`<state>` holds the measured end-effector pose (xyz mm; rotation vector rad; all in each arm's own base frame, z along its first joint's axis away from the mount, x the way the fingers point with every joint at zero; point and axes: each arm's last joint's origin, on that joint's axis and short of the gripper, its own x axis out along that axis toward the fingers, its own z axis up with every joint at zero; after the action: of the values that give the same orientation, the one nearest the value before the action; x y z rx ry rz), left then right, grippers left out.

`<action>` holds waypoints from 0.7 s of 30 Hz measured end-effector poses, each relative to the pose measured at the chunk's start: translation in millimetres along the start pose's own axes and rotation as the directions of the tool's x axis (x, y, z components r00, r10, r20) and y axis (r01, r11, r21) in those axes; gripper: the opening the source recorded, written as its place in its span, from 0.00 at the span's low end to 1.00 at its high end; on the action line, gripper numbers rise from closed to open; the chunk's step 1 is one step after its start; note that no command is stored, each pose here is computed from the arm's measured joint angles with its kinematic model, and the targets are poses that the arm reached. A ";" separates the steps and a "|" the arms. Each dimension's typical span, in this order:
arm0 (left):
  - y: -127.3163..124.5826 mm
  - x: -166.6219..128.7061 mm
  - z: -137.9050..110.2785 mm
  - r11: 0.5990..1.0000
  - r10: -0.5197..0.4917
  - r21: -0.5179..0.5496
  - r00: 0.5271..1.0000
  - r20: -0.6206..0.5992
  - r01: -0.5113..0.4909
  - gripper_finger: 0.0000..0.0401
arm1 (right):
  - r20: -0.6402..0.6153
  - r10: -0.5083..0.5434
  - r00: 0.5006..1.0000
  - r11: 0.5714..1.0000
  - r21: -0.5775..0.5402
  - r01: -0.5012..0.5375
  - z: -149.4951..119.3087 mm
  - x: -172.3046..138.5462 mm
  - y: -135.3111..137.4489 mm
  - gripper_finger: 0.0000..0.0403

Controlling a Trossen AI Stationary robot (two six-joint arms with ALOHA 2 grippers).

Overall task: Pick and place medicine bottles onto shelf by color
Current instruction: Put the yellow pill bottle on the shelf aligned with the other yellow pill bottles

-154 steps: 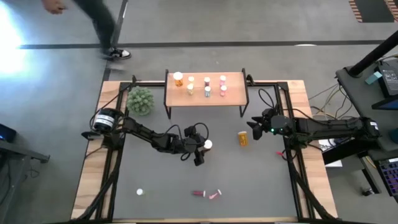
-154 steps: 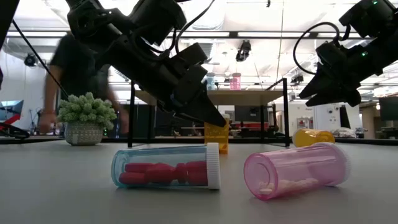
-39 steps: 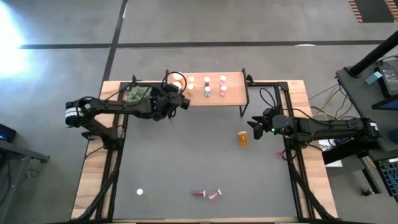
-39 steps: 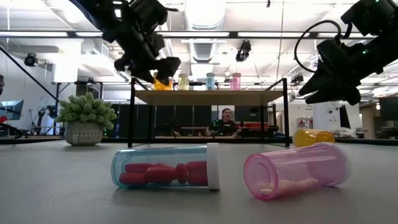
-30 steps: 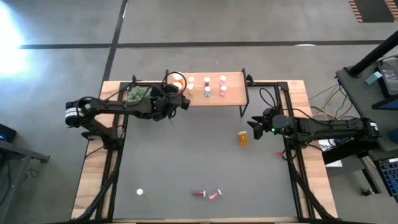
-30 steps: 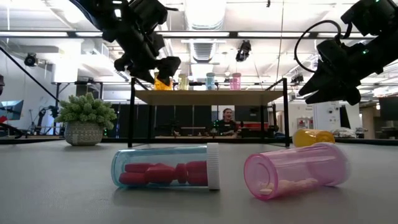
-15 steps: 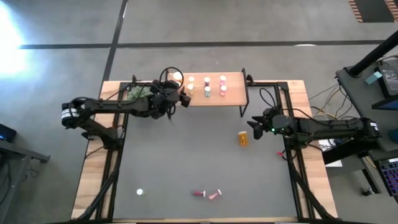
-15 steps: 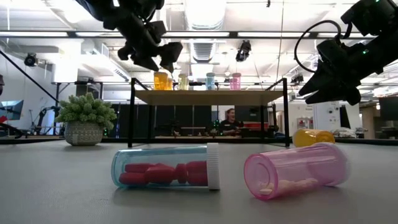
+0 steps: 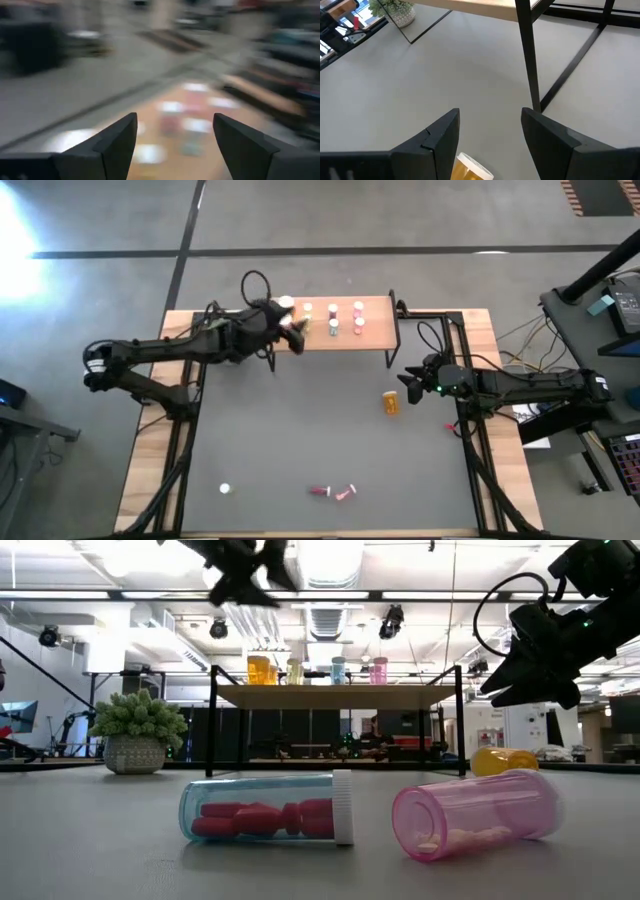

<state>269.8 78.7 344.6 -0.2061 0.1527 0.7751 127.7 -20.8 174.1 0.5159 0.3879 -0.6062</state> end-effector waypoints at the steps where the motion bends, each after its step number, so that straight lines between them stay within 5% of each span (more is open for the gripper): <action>1: -3.8 -2.2 2.2 0.995 -0.104 -0.008 0.994 -0.017 0.104 0.61 | 0.000 0.000 1.000 1.000 0.000 0.000 0.0 0.0 0.0 0.50; 5: -20.4 -12.9 7.5 0.898 -0.428 -0.141 0.901 -0.069 0.416 0.61 | 0.000 0.000 1.000 1.000 0.000 0.000 0.0 0.0 0.0 0.50; 10: -46.0 -31.0 -1.0 0.729 -0.672 -0.302 0.726 -0.145 0.614 0.61 | 0.000 0.000 1.000 1.000 0.000 0.000 0.0 0.0 0.0 0.50; 15: -74.4 -57.4 -16.7 0.594 -0.796 -0.461 0.567 -0.213 0.660 0.61 | 0.001 0.000 1.000 1.000 0.001 0.000 0.1 0.0 0.0 0.50; 21: -107.0 -85.5 -41.0 0.519 -0.851 -0.610 0.429 -0.303 0.599 0.61 | 0.000 0.001 1.000 1.000 0.000 -0.001 0.1 0.0 0.0 0.50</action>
<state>282.7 -63.4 336.7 -0.8793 0.4418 -0.2345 127.7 -20.8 174.2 0.5162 0.3872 -0.6058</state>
